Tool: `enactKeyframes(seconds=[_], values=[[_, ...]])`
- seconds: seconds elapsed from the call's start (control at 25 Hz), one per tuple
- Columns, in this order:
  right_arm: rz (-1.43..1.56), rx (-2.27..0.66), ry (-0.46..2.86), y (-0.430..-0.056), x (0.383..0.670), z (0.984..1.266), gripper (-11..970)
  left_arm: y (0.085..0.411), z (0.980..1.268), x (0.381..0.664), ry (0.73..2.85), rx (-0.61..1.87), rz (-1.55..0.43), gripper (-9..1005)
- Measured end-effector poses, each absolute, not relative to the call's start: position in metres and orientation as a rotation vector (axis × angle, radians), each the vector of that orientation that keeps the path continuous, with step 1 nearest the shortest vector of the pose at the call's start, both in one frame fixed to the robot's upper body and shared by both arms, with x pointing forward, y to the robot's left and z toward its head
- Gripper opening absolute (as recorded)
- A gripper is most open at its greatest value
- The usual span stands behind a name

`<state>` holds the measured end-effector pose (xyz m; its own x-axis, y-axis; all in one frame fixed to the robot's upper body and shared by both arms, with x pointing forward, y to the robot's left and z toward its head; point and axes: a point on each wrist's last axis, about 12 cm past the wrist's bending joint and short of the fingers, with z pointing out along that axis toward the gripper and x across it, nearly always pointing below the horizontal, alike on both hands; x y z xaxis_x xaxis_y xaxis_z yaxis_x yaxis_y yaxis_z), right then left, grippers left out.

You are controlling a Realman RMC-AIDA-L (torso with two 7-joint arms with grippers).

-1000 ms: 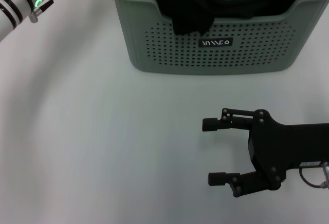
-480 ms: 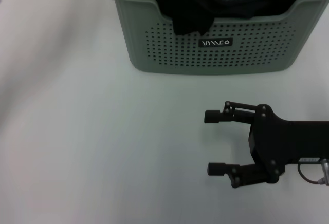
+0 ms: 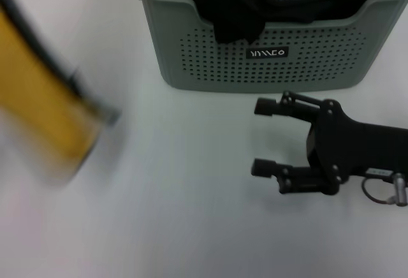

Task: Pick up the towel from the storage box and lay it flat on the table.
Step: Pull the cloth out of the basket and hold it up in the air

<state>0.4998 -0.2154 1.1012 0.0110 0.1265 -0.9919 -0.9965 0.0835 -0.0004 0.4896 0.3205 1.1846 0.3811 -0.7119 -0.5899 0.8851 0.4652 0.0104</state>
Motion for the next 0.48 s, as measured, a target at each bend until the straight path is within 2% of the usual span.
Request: enactKeyframes(seconds=[0.16, 0.48], values=[[1.187, -1.025, 1.093, -0.205, 0.499, 1.102, 843, 0.321, 1.174, 0.486, 0.598, 0.326, -1.035, 13], [1.146, -0.915, 1.034, -0.173, 0.502, 1.105, 844, 0.304, 1.128, 0.481, 0.725, 0.224, -0.928, 13]])
